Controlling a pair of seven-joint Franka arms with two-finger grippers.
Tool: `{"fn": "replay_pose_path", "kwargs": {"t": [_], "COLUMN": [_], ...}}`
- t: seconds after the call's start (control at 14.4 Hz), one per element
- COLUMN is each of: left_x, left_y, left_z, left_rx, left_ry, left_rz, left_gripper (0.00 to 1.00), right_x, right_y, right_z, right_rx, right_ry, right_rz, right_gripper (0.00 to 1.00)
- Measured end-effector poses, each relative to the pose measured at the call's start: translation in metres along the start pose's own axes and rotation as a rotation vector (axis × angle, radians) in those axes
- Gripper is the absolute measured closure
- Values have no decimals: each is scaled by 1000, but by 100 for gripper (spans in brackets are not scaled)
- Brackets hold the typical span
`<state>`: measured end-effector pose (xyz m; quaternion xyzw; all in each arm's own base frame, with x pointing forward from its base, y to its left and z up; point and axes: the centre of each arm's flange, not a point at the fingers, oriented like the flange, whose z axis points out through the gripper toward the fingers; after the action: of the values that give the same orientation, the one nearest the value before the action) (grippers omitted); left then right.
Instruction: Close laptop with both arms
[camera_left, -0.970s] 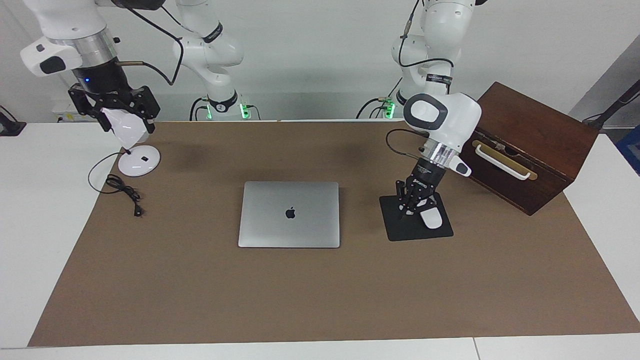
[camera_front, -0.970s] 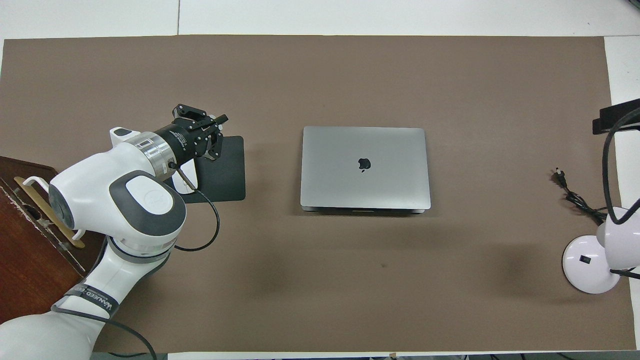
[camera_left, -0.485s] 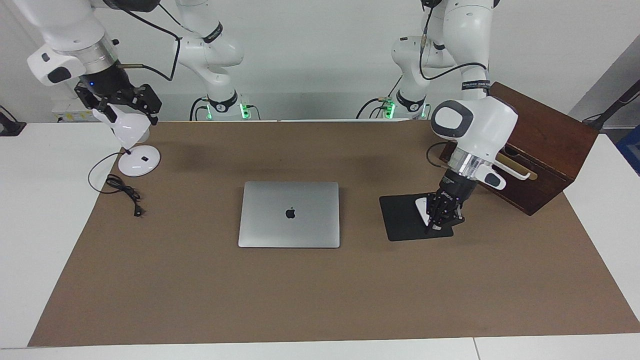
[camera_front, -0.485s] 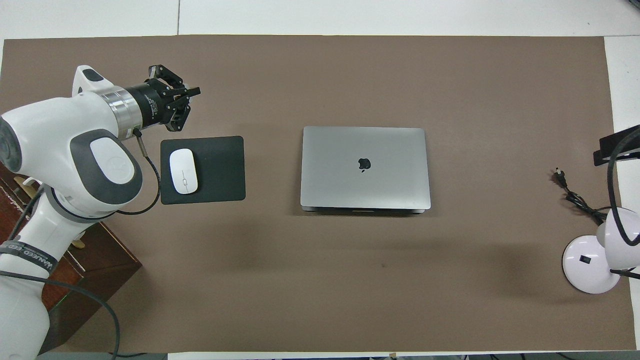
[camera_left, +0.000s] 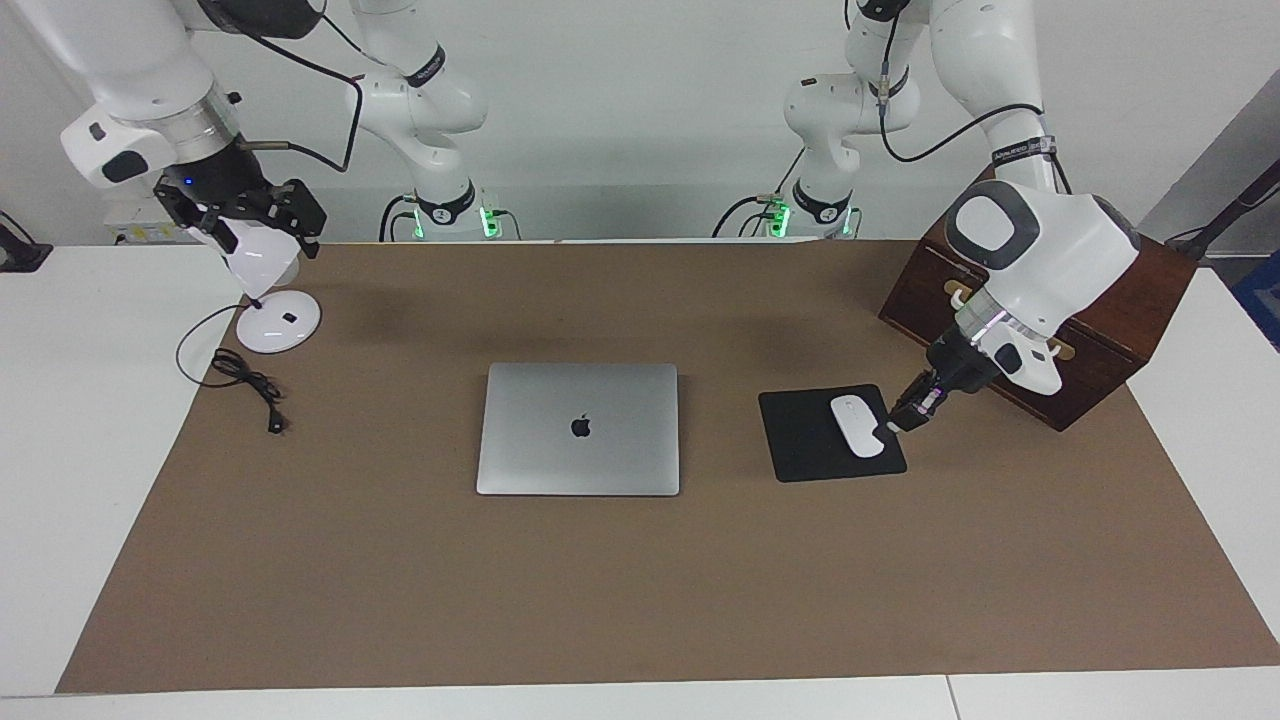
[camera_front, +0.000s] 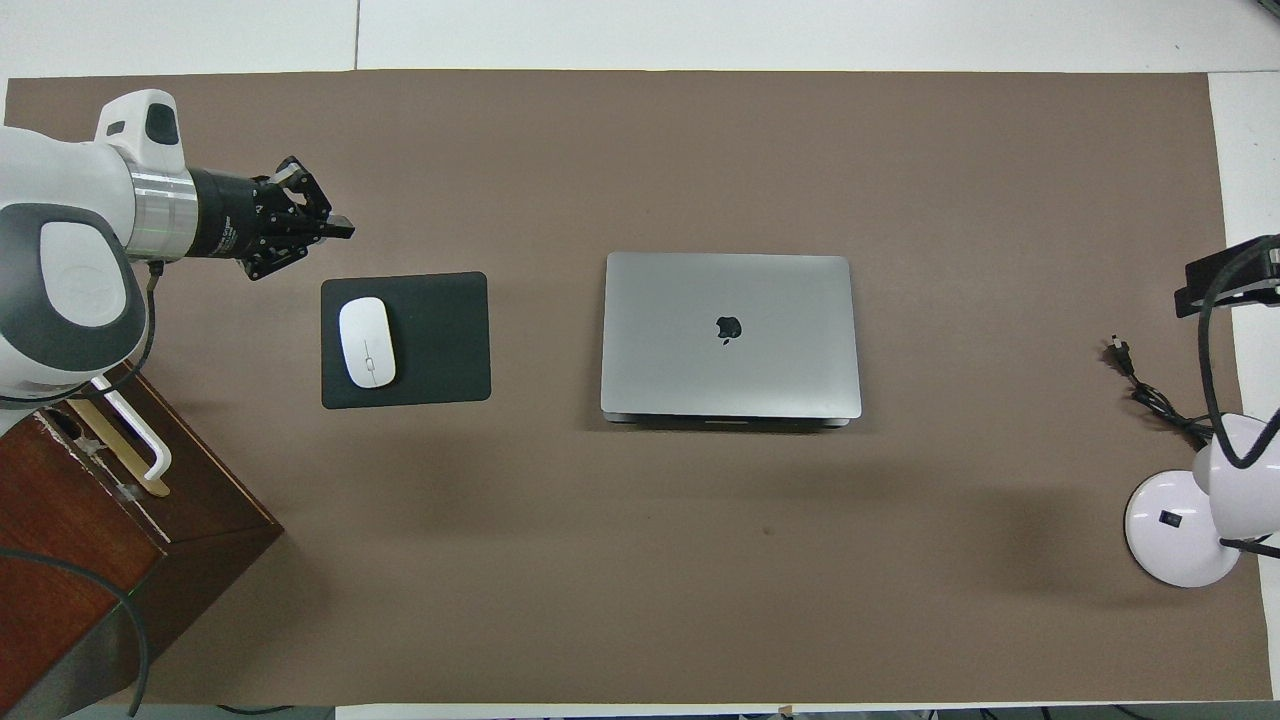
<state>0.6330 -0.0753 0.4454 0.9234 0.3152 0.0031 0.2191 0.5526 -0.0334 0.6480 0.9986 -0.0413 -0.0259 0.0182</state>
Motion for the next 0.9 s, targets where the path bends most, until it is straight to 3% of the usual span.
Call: {"fn": "replay_pose_path", "kwargs": {"t": [0.14,0.42,0.62,0.9], "left_x": [-5,-10,-13,-24], "left_y": [2,-4,-14,-17], "left_z": [-5,-36,-68,-104], "left_rx": [149,250,343,351], "left_ry": [14,-28,-20,5], "left_rz": [139,497,635,645], "left_gripper": [99,99,70,24], "right_x": [7,10,10,11], "right_y": [1,6,6,11], "right_z": [1,1,1,0], "right_rx": [1,4,4,4], "right_ry": [34,43,45,56], "right_rz": [3,11,12,12], "right_gripper": [0,0,0,0]}}
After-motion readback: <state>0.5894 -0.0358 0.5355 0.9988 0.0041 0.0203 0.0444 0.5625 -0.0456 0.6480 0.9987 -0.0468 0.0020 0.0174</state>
